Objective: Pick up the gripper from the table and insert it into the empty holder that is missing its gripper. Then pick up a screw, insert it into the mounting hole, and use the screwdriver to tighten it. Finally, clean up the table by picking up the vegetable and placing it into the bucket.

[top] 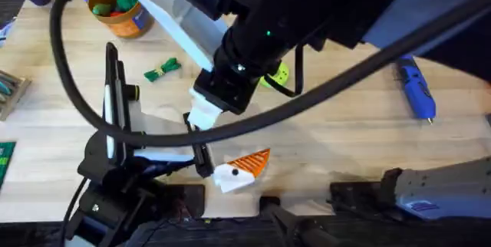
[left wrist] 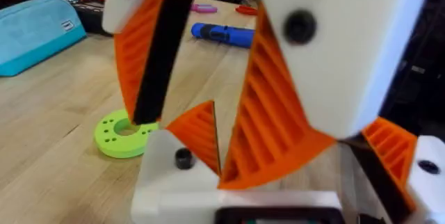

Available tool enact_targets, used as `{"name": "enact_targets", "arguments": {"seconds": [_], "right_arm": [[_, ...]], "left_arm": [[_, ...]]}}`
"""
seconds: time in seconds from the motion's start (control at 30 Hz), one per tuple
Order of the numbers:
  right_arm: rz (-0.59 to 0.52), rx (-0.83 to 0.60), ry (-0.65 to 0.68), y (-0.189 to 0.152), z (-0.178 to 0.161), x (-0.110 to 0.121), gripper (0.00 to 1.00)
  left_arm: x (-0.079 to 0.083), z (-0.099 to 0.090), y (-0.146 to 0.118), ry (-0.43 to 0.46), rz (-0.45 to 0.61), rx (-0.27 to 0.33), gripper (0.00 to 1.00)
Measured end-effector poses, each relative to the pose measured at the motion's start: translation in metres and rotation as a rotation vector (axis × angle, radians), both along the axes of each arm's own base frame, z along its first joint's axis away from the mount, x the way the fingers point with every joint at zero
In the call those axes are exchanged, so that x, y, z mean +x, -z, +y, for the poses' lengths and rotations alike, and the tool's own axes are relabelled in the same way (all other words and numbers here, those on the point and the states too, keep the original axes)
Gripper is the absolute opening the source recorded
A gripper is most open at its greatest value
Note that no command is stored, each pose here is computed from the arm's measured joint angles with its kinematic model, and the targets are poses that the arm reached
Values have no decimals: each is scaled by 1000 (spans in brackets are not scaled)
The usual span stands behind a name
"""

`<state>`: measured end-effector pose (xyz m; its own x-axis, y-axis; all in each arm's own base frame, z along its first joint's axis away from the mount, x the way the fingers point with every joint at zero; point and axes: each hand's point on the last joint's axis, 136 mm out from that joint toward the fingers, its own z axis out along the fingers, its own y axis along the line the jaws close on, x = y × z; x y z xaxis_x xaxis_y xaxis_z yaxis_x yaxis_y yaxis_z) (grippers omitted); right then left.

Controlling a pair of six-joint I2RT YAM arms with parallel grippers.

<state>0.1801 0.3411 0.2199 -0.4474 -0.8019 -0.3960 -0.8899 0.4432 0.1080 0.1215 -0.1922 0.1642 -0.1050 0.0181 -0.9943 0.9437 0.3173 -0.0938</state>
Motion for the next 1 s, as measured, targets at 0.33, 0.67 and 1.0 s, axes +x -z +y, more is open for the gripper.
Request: {"name": "enact_targets", "arguments": {"seconds": [0.33,0.67,1.0], "right_arm": [[-6,15,25,-6,-6,8,815],[-54,85,96,-39,-33,22,903],[3,6,204,-32,-75,36,907]], "left_arm": [[0,0,0,0,0,0,993],[0,0,0,0,0,0,993],[0,0,0,0,0,0,993]]}}
